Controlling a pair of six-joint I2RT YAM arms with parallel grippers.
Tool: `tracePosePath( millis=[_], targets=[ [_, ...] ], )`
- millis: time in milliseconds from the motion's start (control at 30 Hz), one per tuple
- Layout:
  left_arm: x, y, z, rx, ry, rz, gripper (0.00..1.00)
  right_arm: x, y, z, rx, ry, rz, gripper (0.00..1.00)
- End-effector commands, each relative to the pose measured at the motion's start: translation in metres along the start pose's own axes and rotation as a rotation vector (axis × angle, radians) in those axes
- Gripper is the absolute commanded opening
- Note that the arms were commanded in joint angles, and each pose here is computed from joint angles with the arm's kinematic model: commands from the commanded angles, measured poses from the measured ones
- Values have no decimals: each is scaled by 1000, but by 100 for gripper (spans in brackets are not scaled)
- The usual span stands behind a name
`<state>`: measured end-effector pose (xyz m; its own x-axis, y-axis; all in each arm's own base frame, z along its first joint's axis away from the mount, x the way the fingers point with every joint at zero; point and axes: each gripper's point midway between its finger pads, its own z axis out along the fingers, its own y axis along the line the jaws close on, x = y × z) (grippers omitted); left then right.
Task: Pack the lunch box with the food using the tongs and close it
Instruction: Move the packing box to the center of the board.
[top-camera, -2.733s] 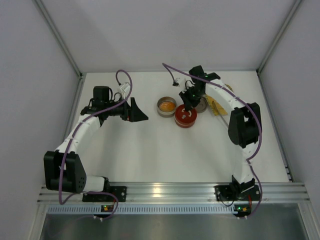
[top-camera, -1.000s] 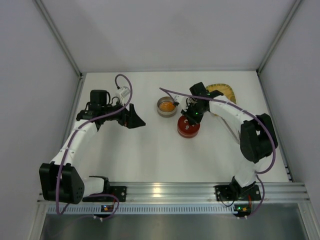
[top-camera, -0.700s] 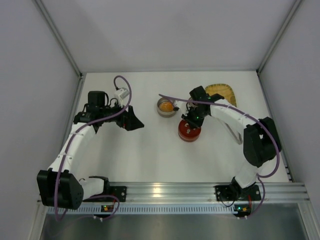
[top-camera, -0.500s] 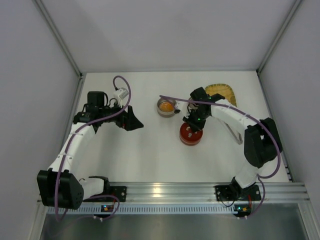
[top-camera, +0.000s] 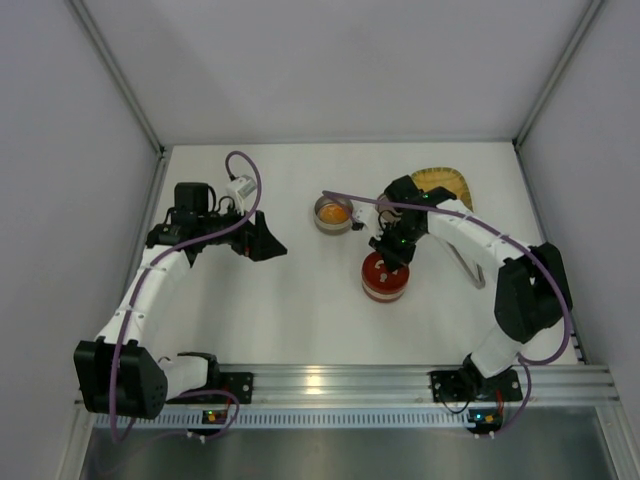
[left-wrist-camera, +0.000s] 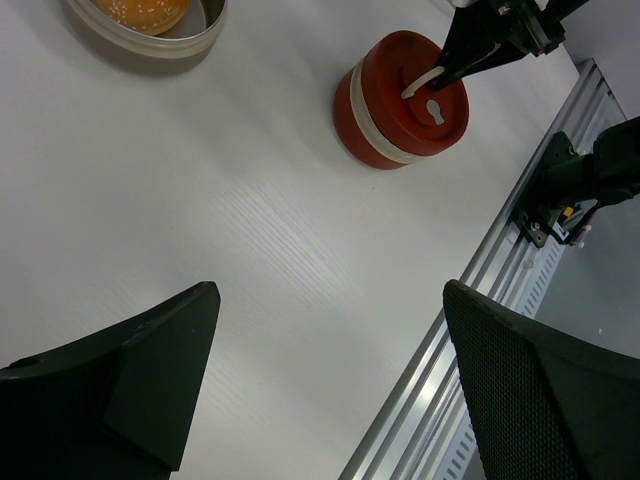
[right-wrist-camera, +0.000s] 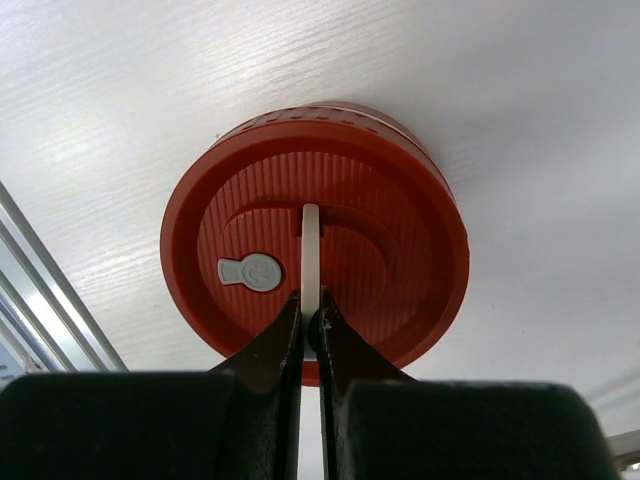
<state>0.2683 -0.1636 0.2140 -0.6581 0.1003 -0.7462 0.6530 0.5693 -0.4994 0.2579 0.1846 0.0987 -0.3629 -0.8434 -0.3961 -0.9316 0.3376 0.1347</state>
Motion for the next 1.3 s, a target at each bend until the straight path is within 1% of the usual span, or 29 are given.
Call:
tracePosePath(
  millis=[0,133,300,400,467,500,633,833,967,1100,1267],
  targets=[
    [-11,-4,-3,9,-41,40,98,-3,11,-7,-9,-17,-23,0],
    [-12,-4,-4,8,-43,42,98,1,5,-6,51,-10,-45,0],
    [-11,-3,-2,14,-40,35,98,5,10,-6,34,4,-104,0],
    [-11,-4,-2,18,-44,41,98,5,14,-10,4,0,-184,0],
    [-10,-4,-2,20,-46,43,98,2,16,-13,-19,-11,-268,0],
    [-11,-4,-2,21,-47,45,98,0,17,-14,-25,-17,-269,0],
    [-11,-4,-2,20,-49,45,98,-10,17,-22,-47,-39,-387,0],
    [-11,-4,-3,17,-49,50,98,-3,17,-26,-93,17,-519,0],
    [-11,-4,-2,20,-49,45,98,4,23,-27,-171,58,-548,0],
    [-10,-3,-1,18,-47,41,98,4,21,-24,-187,75,-553,0],
    [-8,-1,-1,11,-45,39,98,0,19,-20,-180,58,-560,0]
  ],
)
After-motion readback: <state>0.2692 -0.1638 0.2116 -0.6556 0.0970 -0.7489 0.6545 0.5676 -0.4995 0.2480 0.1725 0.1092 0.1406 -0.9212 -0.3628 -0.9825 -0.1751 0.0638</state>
